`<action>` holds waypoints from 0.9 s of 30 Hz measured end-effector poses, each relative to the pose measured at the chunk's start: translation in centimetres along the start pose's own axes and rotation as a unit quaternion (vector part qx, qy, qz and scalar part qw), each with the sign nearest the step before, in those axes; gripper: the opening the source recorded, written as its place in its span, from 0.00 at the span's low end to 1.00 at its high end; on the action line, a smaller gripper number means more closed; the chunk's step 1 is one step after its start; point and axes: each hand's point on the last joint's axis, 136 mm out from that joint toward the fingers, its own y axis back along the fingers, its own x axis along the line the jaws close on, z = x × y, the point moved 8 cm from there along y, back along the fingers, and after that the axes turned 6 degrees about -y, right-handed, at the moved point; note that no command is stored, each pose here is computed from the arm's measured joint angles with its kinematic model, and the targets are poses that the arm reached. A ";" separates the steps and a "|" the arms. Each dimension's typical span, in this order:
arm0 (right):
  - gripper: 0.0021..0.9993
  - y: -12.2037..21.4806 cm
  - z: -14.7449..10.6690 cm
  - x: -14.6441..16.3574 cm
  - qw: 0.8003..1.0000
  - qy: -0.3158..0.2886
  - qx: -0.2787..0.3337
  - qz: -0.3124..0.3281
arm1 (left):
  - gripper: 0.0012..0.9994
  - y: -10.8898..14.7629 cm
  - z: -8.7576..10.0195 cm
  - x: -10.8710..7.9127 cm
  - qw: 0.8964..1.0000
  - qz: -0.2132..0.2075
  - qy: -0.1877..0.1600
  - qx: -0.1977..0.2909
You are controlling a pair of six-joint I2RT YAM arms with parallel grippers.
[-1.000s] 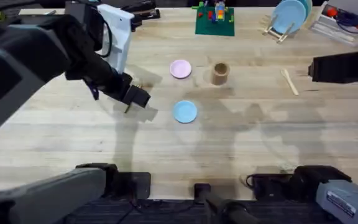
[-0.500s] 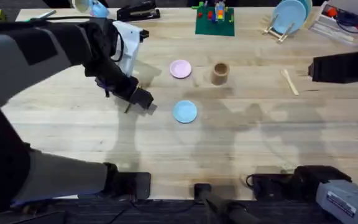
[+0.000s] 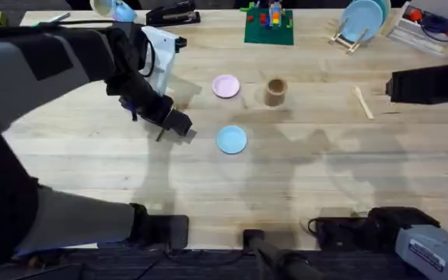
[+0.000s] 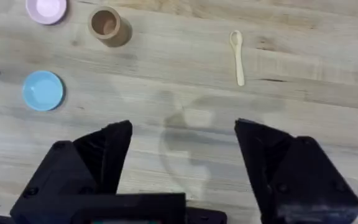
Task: Pick up a utensil and set it on the pink plate, then put the other utensil in the container.
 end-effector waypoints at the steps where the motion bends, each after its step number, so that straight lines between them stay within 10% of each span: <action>1: 0.99 0.0 0.0 0.0 1.000 0.000 0.000 0.000 | 0.99 0.0 0.0 0.0 1.000 0.000 0.000 0.000; 27: 0.99 0.0 0.0 0.0 1.000 0.000 0.001 0.000 | 0.99 -0.7 0.9 0.5 1.000 -0.001 -0.001 0.021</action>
